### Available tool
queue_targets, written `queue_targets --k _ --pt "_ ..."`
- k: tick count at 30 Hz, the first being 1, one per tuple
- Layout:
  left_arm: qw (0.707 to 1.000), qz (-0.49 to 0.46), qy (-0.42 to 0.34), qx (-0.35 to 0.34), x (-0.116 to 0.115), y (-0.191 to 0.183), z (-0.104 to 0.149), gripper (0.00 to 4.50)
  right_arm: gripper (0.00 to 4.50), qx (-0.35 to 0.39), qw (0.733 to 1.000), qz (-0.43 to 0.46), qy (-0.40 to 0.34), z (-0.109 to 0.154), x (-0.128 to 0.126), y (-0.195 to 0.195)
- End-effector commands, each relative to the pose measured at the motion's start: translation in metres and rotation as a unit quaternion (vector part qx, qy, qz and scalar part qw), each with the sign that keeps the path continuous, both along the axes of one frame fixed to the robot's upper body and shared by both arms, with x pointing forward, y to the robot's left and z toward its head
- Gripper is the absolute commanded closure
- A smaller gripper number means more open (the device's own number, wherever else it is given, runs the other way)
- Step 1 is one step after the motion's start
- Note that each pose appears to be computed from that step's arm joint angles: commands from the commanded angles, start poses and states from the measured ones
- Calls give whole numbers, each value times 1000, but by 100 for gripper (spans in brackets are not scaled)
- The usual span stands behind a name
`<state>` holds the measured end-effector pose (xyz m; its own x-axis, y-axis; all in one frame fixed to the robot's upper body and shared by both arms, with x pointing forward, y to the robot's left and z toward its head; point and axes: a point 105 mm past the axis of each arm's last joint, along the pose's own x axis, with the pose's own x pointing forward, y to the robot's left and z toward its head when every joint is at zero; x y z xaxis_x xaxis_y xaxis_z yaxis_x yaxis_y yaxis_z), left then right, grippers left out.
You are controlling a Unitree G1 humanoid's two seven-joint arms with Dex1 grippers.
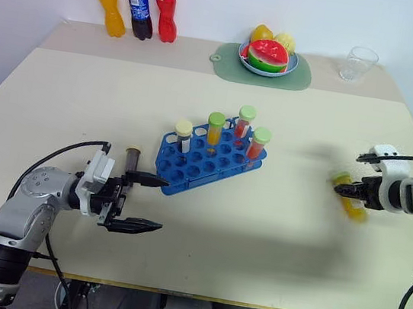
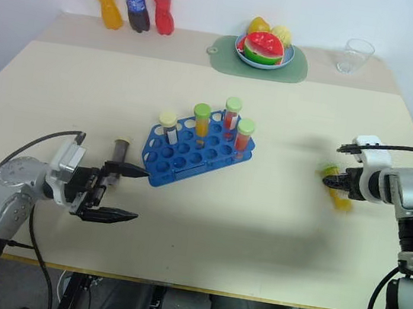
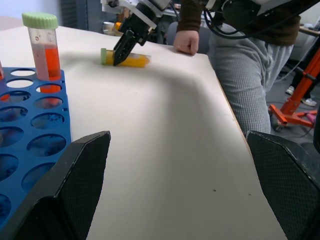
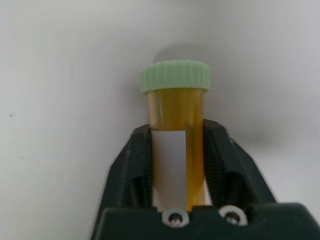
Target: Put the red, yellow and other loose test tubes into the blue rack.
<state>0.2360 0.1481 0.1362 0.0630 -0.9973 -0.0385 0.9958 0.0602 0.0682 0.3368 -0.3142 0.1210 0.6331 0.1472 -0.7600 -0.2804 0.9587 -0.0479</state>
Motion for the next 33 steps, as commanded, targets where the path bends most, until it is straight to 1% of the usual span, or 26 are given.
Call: queue_targets --k 1,3,4,6,7,9,10,11,12,16,20,22,26,28,31,33 --pt "1000 -3 -11 -6 -2 -3 6 0 370 -9 999 39 -10 2 0 10" --pt "1000 3 -11 -10 -1 -3 6 0 370 -10 996 81 -39 9 -1 16" --pt "1000 8 -12 -13 0 -2 6 0 370 14 992 116 -57 15 -5 26" --pt "999 24 -13 -22 2 -1 7 0 370 64 963 229 -128 35 -21 55" --pt "999 33 -13 -26 3 1 7 0 370 83 945 280 -147 42 -34 68" --pt "998 51 -13 -29 6 4 7 0 370 109 919 335 -177 49 -52 84" --pt "998 59 -14 -30 7 6 7 0 370 118 910 348 -191 51 -57 90" --pt "997 74 -14 -31 9 10 6 0 370 152 891 369 -218 57 -66 104" --pt "996 86 -13 -34 9 15 6 0 370 172 877 380 -239 61 -72 114" --pt "994 107 -9 -29 10 25 4 0 370 230 838 378 -319 70 -71 142" --pt "990 139 -14 -14 19 32 0 0 370 212 798 370 -427 73 -62 179" --pt "990 142 -14 -22 20 33 3 0 370 236 782 345 -461 77 -56 195" --pt "988 149 -17 -30 22 33 4 0 370 262 763 299 -510 82 -38 213" --pt "987 154 -18 -34 24 32 5 0 370 280 748 284 -530 87 -33 222" --pt "985 163 -18 -44 24 32 6 0 370 292 733 291 -541 88 -32 235" --pt "985 168 -18 -46 24 33 6 0 370 293 729 304 -539 83 -32 243"
